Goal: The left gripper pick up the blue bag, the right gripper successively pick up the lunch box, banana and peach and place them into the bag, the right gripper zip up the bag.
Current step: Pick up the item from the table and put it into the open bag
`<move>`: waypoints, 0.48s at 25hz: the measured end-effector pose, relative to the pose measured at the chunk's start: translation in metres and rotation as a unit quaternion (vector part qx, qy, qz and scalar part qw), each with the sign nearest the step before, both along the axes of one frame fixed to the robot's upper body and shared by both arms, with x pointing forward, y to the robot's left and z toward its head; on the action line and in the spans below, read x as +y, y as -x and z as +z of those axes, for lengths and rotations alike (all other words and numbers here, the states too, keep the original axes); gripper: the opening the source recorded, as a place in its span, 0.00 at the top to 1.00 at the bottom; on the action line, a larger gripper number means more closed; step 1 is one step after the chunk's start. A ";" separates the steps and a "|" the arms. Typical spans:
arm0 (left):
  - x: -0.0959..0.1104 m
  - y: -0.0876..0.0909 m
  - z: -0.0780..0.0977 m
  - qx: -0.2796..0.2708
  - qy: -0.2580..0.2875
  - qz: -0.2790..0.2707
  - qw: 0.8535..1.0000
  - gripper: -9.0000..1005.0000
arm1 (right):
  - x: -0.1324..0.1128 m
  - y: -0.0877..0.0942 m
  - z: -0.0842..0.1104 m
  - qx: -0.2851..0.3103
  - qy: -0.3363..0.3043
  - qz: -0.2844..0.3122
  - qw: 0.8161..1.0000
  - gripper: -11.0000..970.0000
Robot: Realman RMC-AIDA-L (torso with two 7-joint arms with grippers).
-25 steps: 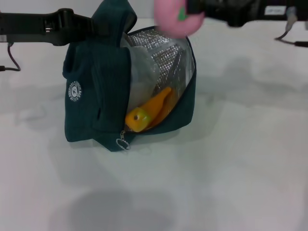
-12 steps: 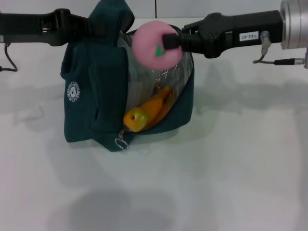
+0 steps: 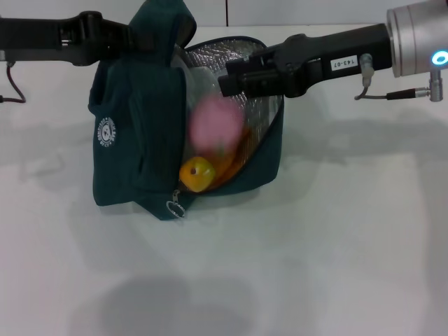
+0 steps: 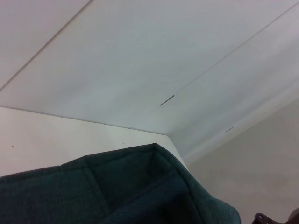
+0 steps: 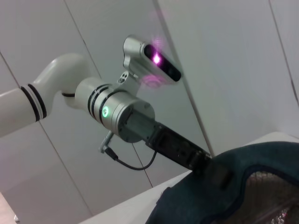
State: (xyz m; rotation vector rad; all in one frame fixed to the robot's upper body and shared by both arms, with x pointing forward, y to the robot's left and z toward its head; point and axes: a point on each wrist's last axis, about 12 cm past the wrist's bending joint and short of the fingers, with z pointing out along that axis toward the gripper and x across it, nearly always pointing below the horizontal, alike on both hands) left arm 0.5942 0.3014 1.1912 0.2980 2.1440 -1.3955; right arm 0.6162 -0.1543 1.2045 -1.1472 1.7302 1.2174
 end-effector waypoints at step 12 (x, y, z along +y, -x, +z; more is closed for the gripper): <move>0.001 0.001 -0.001 0.000 0.000 0.001 1.000 0.96 | -0.058 0.001 -0.008 0.110 -0.087 -0.126 0.982 0.35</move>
